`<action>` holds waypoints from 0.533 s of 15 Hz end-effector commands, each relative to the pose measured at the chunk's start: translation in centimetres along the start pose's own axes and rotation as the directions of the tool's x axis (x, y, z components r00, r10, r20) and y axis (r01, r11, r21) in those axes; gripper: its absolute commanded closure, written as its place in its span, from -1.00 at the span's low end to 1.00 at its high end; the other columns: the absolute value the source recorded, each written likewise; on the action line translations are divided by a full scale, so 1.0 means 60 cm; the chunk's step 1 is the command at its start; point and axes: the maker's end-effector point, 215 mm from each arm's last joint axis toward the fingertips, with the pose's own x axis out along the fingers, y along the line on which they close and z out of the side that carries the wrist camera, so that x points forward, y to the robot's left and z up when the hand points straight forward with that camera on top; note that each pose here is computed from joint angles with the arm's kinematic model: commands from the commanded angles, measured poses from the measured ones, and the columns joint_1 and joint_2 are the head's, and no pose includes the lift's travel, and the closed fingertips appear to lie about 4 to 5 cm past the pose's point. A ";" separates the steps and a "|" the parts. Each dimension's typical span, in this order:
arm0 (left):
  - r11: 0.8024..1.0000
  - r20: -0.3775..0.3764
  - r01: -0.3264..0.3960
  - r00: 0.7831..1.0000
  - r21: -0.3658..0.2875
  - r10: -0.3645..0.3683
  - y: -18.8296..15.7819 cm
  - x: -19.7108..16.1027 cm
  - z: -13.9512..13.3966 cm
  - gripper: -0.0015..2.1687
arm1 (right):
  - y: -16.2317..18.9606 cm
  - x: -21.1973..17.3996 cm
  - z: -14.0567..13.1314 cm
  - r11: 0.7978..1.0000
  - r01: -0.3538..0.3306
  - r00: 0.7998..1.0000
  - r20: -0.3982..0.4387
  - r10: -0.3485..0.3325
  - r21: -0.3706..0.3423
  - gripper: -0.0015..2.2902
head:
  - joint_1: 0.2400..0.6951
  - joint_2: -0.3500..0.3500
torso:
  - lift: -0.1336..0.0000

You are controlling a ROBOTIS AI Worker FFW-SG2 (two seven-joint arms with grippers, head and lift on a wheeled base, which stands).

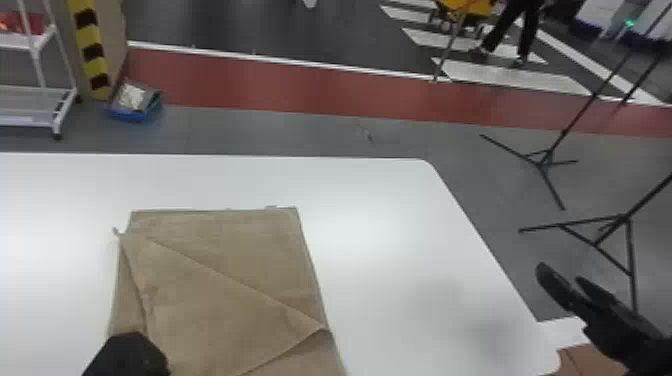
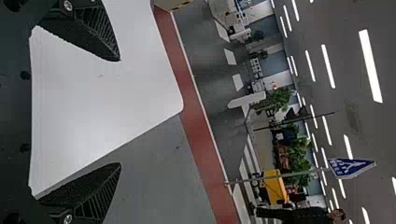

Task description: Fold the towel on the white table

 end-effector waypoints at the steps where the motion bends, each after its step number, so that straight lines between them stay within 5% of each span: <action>1: 1.000 -0.005 -0.003 1.000 0.001 0.003 0.001 0.004 -0.003 -0.59 | -0.001 -0.001 0.001 1.000 0.001 1.000 0.000 -0.001 0.001 -0.93 | 1.00 -1.00 | -0.88; 8: 1.000 0.018 -0.008 1.000 -0.004 0.008 0.006 -0.005 0.014 -0.44 | 0.000 -0.001 0.001 1.000 -0.001 1.000 -0.002 0.001 0.000 -0.93 | 1.00 -1.00 | -0.88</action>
